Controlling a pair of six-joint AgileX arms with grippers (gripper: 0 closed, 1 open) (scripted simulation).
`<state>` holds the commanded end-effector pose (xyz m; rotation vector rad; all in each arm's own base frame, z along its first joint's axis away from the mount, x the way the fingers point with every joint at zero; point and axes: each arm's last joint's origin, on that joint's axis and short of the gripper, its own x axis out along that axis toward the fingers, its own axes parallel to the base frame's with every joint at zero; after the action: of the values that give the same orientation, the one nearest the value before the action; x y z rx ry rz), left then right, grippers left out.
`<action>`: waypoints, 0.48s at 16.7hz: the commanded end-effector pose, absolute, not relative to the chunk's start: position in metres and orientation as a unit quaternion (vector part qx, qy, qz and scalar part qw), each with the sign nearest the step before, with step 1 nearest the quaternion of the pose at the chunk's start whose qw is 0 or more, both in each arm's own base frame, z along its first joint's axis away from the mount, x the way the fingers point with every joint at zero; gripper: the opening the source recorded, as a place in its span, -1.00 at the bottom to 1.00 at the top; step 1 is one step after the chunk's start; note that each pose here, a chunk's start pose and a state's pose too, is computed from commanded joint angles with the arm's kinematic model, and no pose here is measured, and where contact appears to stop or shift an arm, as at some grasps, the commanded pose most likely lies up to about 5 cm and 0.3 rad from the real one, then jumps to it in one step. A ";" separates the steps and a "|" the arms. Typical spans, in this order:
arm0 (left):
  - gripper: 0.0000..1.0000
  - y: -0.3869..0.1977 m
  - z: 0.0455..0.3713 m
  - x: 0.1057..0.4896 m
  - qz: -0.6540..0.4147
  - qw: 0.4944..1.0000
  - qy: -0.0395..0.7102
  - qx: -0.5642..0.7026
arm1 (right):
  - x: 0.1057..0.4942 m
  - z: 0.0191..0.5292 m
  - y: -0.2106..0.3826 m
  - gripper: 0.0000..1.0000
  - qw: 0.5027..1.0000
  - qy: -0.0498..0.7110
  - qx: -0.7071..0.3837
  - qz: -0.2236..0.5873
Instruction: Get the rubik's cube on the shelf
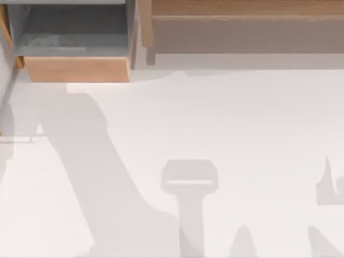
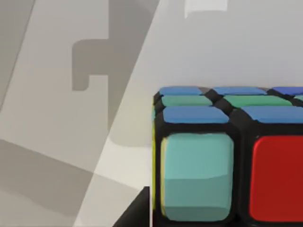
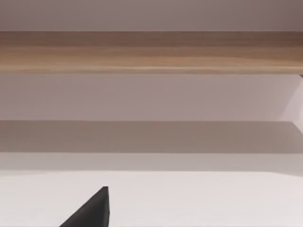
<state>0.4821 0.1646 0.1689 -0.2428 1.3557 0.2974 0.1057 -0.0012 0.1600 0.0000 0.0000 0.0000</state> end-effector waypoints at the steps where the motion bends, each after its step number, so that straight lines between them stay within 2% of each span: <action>1: -0.06 0.165 0.169 0.482 0.137 0.762 0.623 -0.112 | 0.106 0.160 -0.001 1.00 1.000 0.000 0.000 0.000; 7: -0.96 0.165 0.169 0.482 0.137 0.762 0.623 -0.112 | 0.106 0.160 -0.001 1.00 1.000 0.000 0.000 0.000; 8: -1.00 0.165 0.169 0.482 0.137 0.762 0.623 -0.112 | 0.106 0.160 -0.001 1.00 1.000 0.000 0.000 0.000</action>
<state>0.4821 0.1646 0.1689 -0.2428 1.3557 0.2974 0.1057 -0.0012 0.1600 0.0000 0.0000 0.0000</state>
